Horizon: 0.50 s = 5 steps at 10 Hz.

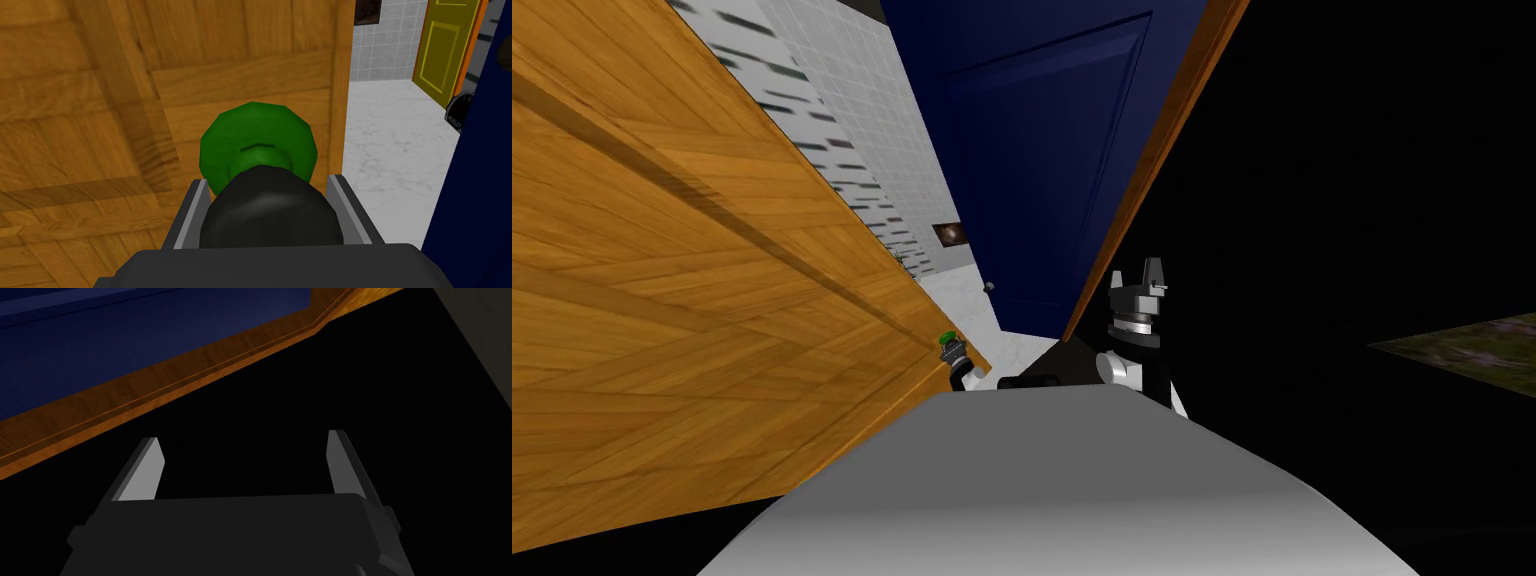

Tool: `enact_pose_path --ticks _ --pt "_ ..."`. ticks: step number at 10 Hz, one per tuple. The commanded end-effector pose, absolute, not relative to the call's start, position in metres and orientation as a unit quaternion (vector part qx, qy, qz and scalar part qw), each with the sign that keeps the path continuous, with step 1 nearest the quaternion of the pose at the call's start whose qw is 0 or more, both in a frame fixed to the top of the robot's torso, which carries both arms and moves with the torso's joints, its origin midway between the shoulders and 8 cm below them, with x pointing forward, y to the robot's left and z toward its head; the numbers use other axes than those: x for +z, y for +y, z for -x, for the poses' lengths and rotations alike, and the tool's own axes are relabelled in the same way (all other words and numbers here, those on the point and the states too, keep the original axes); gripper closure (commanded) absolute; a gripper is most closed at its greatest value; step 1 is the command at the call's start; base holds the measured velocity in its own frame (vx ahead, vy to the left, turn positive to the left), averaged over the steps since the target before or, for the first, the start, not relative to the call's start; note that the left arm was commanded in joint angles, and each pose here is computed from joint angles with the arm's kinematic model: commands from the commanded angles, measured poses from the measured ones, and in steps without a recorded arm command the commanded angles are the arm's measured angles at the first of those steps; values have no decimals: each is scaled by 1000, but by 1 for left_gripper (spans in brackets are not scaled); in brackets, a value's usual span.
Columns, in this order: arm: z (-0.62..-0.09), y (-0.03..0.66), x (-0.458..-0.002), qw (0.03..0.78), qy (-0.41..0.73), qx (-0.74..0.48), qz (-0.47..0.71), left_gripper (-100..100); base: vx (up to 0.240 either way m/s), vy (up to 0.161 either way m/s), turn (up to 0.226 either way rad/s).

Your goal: Push the door open

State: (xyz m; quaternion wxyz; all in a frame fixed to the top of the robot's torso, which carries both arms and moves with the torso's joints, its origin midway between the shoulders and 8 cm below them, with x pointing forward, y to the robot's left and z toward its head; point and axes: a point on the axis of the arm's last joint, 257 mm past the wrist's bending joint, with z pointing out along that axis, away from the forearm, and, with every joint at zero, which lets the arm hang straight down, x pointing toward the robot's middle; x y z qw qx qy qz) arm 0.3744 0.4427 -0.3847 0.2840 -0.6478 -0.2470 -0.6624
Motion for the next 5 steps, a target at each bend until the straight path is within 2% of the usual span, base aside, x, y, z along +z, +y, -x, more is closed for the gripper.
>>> enact_pose_path --ticks 1,5 --pt "-366 458 -379 303 -259 -660 637 100 109 57 0" --pt "-353 477 -378 327 -289 -647 625 100 112 72 -8"
